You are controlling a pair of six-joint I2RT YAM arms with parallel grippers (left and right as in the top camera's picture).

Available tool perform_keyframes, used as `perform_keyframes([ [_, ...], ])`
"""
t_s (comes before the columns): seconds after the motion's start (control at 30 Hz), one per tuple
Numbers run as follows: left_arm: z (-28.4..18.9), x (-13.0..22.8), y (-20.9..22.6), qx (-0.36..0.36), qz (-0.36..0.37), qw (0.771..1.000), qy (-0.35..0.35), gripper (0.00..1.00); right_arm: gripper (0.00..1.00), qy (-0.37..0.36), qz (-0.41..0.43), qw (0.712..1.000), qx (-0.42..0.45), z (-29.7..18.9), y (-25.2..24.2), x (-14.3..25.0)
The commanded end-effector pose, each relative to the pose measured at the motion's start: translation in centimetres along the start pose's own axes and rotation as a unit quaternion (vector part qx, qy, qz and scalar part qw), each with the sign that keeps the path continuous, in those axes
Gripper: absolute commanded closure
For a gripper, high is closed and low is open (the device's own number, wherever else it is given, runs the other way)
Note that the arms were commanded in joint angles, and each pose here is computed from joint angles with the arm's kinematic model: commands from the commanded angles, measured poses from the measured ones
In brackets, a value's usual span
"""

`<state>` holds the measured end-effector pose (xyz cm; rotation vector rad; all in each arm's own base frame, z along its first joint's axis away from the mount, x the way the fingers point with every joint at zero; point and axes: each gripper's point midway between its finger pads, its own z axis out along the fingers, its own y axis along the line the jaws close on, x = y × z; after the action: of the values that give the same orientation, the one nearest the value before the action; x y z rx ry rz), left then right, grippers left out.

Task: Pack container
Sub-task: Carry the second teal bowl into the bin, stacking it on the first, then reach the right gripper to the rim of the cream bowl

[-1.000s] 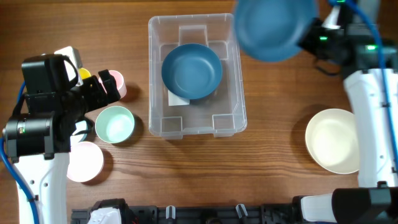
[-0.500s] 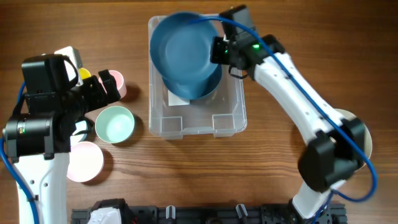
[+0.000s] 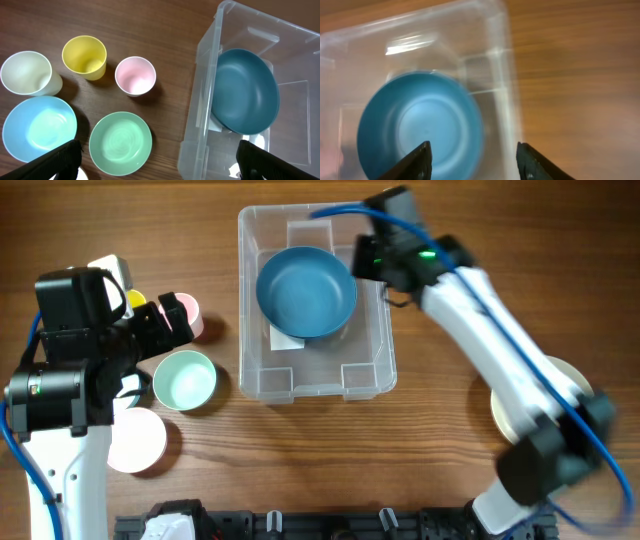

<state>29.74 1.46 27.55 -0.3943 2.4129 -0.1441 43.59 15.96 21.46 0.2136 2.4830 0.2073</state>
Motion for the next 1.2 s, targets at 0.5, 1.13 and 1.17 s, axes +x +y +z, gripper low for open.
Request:
perform_keyframes([
  [0.5, -0.1, -0.2, -0.1, 0.005, 0.001, 1.000, -0.001, 0.00, 0.12, 0.108, 0.377, 0.888, 0.239, -9.5, -25.8, 11.2],
  [1.13, -0.1, -0.1, -0.1, 0.005, 0.001, 1.000, 0.001, 0.00, 0.38, 0.180, 0.372, 0.874, 0.256, 4.2, -28.8, 20.2],
  [1.17, -0.1, -0.1, -0.1, 0.005, 0.001, 1.000, 0.001, 0.00, 0.48, 0.181, 0.372, 0.873, 0.257, 4.3, -28.9, 20.3],
])
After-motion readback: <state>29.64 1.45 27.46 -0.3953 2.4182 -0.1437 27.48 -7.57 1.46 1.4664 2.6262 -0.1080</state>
